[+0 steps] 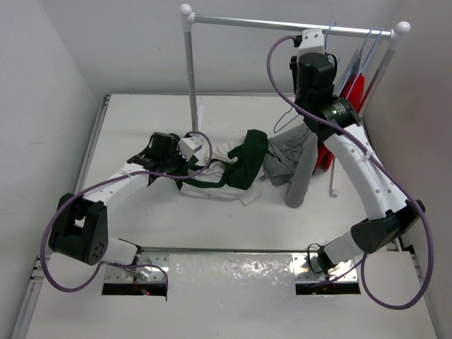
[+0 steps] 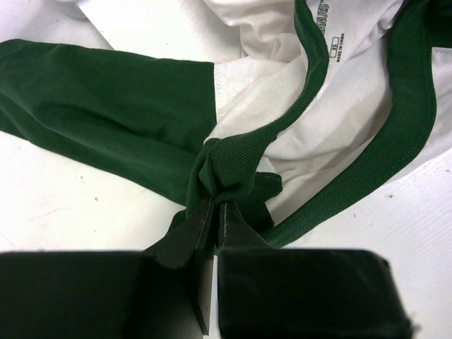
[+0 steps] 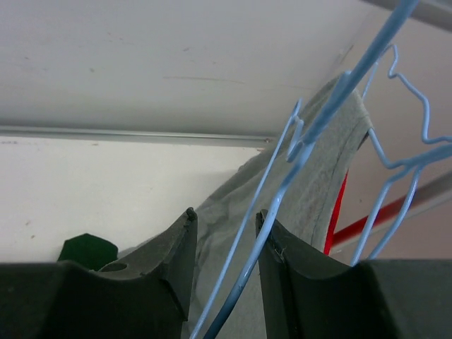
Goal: Place the t-shirt on the hanger
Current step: Pick up the hanger from the clothesline.
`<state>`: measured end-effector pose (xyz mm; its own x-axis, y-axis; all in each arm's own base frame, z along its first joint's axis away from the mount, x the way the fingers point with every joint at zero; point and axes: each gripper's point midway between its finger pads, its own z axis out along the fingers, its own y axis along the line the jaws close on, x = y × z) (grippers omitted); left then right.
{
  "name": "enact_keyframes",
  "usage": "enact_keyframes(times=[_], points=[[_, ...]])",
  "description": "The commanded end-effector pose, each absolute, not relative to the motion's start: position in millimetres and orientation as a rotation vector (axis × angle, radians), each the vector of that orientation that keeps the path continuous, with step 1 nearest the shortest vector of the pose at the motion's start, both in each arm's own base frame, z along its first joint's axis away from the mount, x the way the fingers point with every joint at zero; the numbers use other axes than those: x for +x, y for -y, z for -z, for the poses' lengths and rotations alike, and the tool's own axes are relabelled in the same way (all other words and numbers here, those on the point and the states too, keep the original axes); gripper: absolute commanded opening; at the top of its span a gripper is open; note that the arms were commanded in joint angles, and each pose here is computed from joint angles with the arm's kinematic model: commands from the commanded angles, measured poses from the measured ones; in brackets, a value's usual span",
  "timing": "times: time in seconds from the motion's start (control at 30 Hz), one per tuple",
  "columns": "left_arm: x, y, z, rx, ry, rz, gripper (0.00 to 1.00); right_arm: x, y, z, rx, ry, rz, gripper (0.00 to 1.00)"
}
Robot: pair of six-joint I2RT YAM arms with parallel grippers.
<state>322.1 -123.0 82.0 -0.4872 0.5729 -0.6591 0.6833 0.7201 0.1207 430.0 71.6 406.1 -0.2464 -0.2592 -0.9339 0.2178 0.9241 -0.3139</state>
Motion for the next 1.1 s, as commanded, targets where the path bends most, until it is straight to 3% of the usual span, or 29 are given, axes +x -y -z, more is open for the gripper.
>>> enact_keyframes(times=[0.0,0.4,1.07], points=[[330.7,125.6,-101.2,0.931,-2.158,0.200,0.00,428.9,-81.0,-429.7,-0.069,-1.699,0.362,0.00],[331.3,123.6,-102.9,0.923,-2.153,0.182,0.00,445.7,-128.3,-465.9,-0.266,-1.558,0.103,0.00],[334.1,119.8,-100.0,0.911,-2.163,0.156,0.00,417.3,-173.7,-514.5,-0.441,-1.327,-0.171,0.00]])
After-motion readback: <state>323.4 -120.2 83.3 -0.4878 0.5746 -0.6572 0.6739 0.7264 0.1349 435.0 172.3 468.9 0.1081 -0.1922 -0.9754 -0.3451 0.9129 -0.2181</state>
